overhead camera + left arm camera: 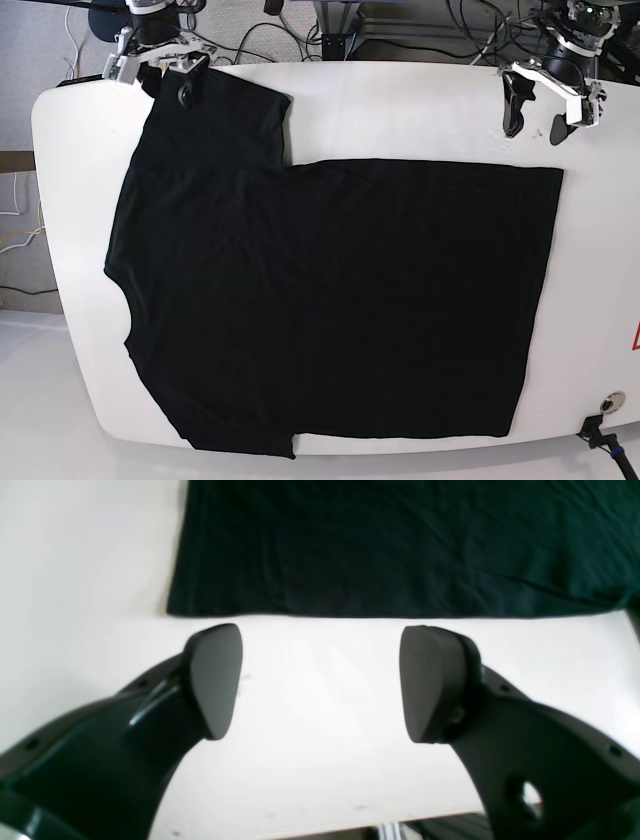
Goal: Fold the T-shirt properly
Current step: 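Lower both grippers to the shirt's shoulder edge and pinch the fabric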
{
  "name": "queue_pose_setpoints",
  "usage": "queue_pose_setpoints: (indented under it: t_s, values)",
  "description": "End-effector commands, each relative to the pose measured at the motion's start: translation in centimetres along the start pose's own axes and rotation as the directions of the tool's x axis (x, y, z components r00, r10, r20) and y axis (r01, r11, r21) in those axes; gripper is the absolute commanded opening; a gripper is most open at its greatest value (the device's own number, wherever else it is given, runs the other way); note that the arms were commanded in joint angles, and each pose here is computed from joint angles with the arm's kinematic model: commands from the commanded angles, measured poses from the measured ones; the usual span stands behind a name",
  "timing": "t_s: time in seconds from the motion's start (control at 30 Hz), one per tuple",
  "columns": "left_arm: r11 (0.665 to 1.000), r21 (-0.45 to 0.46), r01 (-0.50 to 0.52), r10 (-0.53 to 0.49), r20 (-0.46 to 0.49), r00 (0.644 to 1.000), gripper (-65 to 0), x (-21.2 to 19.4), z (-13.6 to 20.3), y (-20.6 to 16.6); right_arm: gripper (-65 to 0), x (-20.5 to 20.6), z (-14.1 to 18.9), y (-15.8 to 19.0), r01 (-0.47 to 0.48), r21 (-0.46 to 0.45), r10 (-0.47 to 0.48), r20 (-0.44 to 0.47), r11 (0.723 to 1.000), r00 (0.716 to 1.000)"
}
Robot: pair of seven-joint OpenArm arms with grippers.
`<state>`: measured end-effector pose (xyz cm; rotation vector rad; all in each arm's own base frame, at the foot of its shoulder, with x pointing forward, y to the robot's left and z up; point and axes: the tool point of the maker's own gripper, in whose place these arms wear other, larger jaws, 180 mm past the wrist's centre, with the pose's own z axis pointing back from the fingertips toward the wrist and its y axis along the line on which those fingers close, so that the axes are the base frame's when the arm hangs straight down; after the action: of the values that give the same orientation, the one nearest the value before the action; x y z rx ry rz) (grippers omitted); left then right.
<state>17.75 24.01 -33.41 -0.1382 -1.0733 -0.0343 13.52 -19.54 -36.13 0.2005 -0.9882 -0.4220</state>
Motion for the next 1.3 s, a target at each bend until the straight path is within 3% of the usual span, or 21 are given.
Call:
queue_pose_setpoints:
  t_s: [0.0,0.17,0.33,0.7,1.03,1.27]
  values:
    - [1.0,-0.007,0.013,-0.013,0.002,1.0,-18.6,0.8,-0.2,0.2,-20.7,1.4,0.2,-1.1,0.052,0.006,-0.052,-0.001,0.999,0.999]
    - [0.999,0.0,0.053,-0.053,-0.025,0.998,-18.6,2.1,-1.4,1.3,-20.7,3.6,-0.6,-2.5,0.138,0.047,-0.136,-0.045,0.989,0.99]
    - [0.998,0.054,0.022,-0.019,-0.062,0.998,-18.6,1.8,-2.2,3.3,-20.7,3.7,-1.2,-3.4,0.136,0.057,-0.129,-0.113,0.989,0.985]
    - [0.998,0.05,0.022,-0.018,-0.065,0.998,-18.6,1.7,-2.3,3.3,-20.7,-0.8,-0.7,-5.6,0.227,-0.026,-0.228,-0.203,0.973,0.952]
    - [0.998,0.051,0.026,-0.022,-0.066,0.998,-18.6,1.7,-2.3,3.4,-20.7,-2.5,-0.8,-4.9,0.245,-0.019,-0.242,-0.247,0.969,0.938]
    - [0.998,0.05,0.026,-0.022,-0.066,0.998,-18.6,1.7,-2.3,3.3,-20.9,-4.2,-1.3,-2.5,0.259,0.034,-0.237,-0.304,0.965,0.923]
